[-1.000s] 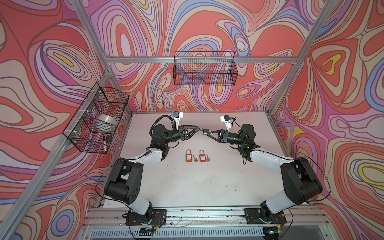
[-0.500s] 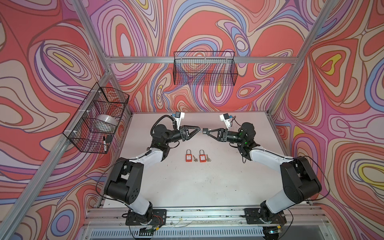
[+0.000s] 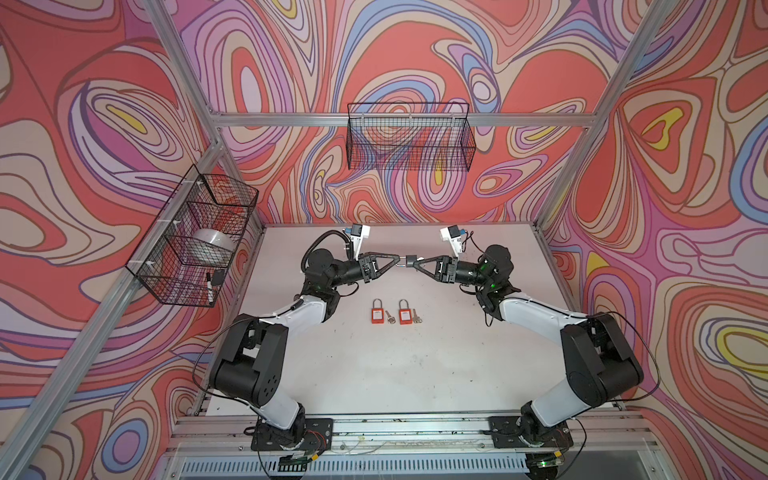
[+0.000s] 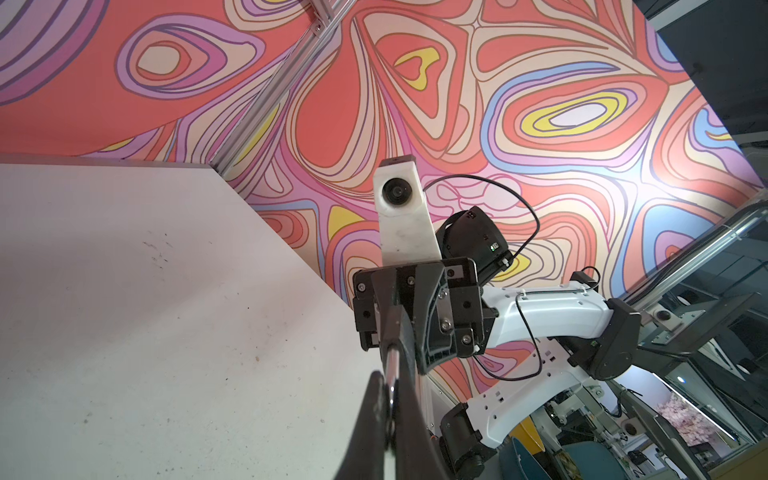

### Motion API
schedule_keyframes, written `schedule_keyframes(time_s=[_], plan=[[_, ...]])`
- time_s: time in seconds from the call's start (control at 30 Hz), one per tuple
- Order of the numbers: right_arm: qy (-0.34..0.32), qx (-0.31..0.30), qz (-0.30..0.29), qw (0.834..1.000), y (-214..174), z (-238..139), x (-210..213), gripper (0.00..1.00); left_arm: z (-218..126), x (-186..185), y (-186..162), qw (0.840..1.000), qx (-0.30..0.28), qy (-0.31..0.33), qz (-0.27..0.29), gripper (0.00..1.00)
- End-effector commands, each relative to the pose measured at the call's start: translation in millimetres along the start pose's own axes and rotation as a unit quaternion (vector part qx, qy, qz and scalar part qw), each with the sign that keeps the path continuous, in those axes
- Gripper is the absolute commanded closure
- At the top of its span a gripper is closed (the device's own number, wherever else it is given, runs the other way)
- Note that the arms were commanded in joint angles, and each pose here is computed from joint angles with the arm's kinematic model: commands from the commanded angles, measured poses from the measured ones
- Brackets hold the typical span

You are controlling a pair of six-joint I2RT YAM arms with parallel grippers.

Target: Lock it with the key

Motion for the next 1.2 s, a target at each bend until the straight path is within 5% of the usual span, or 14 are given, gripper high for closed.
schedule_keyframes(time_s=[0.0, 0.6, 1.17], plan=[[0.022, 0.020, -0.027, 0.999, 2, 5, 10, 1.00, 3, -11, 6, 0.999, 0.000, -0.027, 0.025, 1.00], [0.031, 0.058, -0.015, 0.998, -6, 22, 8, 1.00, 27, -23, -2, 0.998, 0.021, -0.056, 0.029, 1.00], [0.101, 0.022, -0.001, 0.995, 14, 21, 17, 1.00, 25, -30, -16, 0.997, 0.054, -0.046, 0.038, 1.00]])
Point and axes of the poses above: each gripper's point midway between its finger pads, its own z axis out along the fingers, its own x axis along the line the jaws close on, y = z × x, the point moved 5 cm from there along -z, back along the fingers, and after that the axes turned 7 degrees about z, right-handed, at the moved point
